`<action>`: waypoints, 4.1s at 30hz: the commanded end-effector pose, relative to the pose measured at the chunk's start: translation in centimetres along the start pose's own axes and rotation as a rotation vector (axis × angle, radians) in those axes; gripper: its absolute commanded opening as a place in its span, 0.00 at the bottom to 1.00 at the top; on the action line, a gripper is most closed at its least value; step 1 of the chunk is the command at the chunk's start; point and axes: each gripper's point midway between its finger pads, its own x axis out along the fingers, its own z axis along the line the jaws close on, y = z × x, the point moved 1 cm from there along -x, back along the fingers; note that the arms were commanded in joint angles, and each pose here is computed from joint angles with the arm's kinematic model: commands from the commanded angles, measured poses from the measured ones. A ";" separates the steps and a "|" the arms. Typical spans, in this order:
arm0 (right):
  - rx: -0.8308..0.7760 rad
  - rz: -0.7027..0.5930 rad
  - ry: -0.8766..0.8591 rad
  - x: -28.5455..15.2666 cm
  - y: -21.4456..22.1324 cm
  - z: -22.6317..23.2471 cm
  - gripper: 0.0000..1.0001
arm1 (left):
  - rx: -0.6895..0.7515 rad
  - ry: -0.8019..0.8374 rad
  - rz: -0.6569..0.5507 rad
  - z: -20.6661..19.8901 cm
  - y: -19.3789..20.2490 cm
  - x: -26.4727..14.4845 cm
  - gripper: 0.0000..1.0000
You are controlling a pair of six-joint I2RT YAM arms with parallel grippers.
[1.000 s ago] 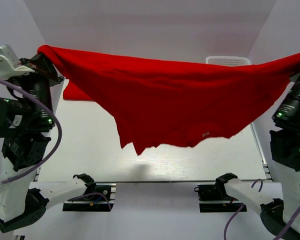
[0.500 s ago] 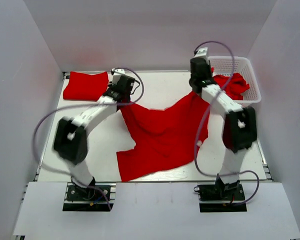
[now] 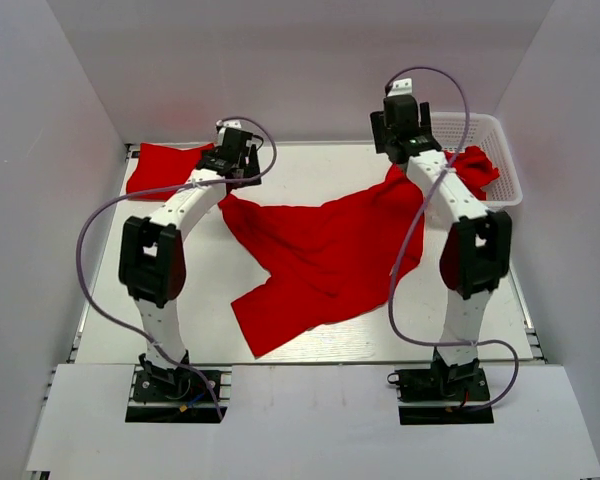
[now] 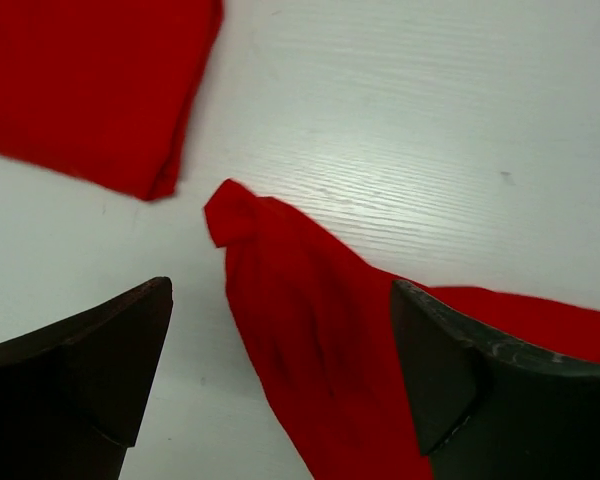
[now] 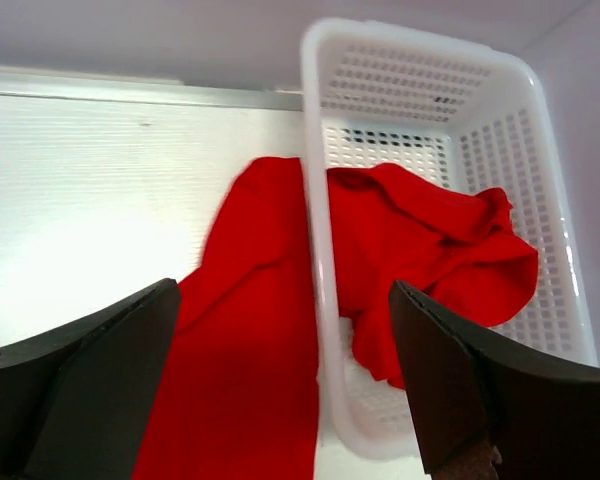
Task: Fold and stack the t-shirts
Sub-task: Flatten out the tshirt
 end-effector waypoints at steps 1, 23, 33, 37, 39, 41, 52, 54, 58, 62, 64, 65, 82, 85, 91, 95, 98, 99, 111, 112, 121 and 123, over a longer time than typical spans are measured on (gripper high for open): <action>0.075 -0.015 -0.163 -4.1 -1.0 0.8 0.90 | 0.069 0.196 -0.096 -2.6 -2.8 -4.0 0.99; 0.487 0.480 -0.703 -17.6 23.7 9.6 0.90 | 0.729 0.879 0.111 -17.9 19.8 -18.6 0.99; 0.501 0.559 -0.643 -16.9 26.4 9.7 0.90 | 0.846 0.811 0.089 -19.7 22.9 -19.1 0.96; 0.507 0.597 -0.580 -16.6 27.6 9.1 0.90 | 0.865 0.822 0.071 -20.0 23.8 -19.2 0.88; 0.505 0.614 -0.565 -16.5 28.2 9.0 0.90 | 0.869 0.781 0.040 -19.8 23.1 -18.7 0.86; 0.511 0.626 -0.554 -16.5 28.5 8.8 0.90 | 0.896 0.759 0.045 -19.8 23.8 -18.2 0.83; 0.520 0.645 -0.543 -16.2 29.2 8.6 0.90 | 0.925 0.791 0.072 -20.4 25.7 -17.6 0.79; 0.523 0.649 -0.542 -16.1 29.2 8.5 0.90 | 0.919 0.796 0.063 -20.6 25.5 -17.7 0.72; 0.523 0.648 -0.549 -16.1 29.2 8.4 0.90 | 0.940 0.747 0.081 -20.1 26.3 -16.5 0.62; 0.529 0.656 -0.552 -16.1 29.3 8.3 0.90 | 0.945 0.743 0.089 -19.9 26.6 -16.4 0.52; 0.531 0.648 -0.555 -16.0 29.2 8.3 0.90 | 0.945 0.743 0.089 -19.9 26.6 -16.4 0.52; 0.528 0.650 -0.560 -16.1 29.3 8.3 0.90 | 0.939 0.747 0.080 -20.1 26.5 -16.4 0.52; 0.544 0.638 -0.556 -16.3 29.7 7.6 0.90 | 0.602 0.630 -0.218 -19.4 15.5 -19.3 0.00; 0.529 0.646 -0.567 -16.3 29.8 7.7 0.90 | 0.515 0.492 -0.257 -18.4 11.9 -18.1 0.00; 0.509 0.653 -0.573 -16.1 30.1 7.8 0.90 | 0.428 0.362 -0.282 -19.3 5.7 -14.5 0.00; 0.486 0.666 -0.557 -15.7 30.4 7.7 0.90 | 0.386 0.300 -0.300 -18.4 1.2 -12.1 0.00; 0.468 0.674 -0.550 -15.4 30.5 7.7 0.90 | 0.367 0.260 -0.336 -17.7 -2.4 -9.8 0.00; 0.462 0.662 -0.546 -15.1 30.1 7.7 0.90 | 0.377 0.245 -0.339 -17.7 -2.6 -8.6 0.00; 0.346 0.696 -0.526 -13.6 30.4 7.3 0.90 | 0.404 0.236 -0.507 -15.1 -11.6 2.3 0.00; 0.336 0.695 -0.514 -13.2 30.3 7.2 0.90 | 0.378 0.254 -0.525 -15.0 -12.6 2.6 0.00; 0.274 0.786 -0.465 -13.0 31.8 6.5 0.90 | 0.262 0.270 -0.719 -10.6 -16.6 10.3 0.00; 0.250 0.811 -0.411 -13.1 32.6 5.6 0.90 | 0.224 0.251 -0.796 -9.8 -17.4 11.7 0.00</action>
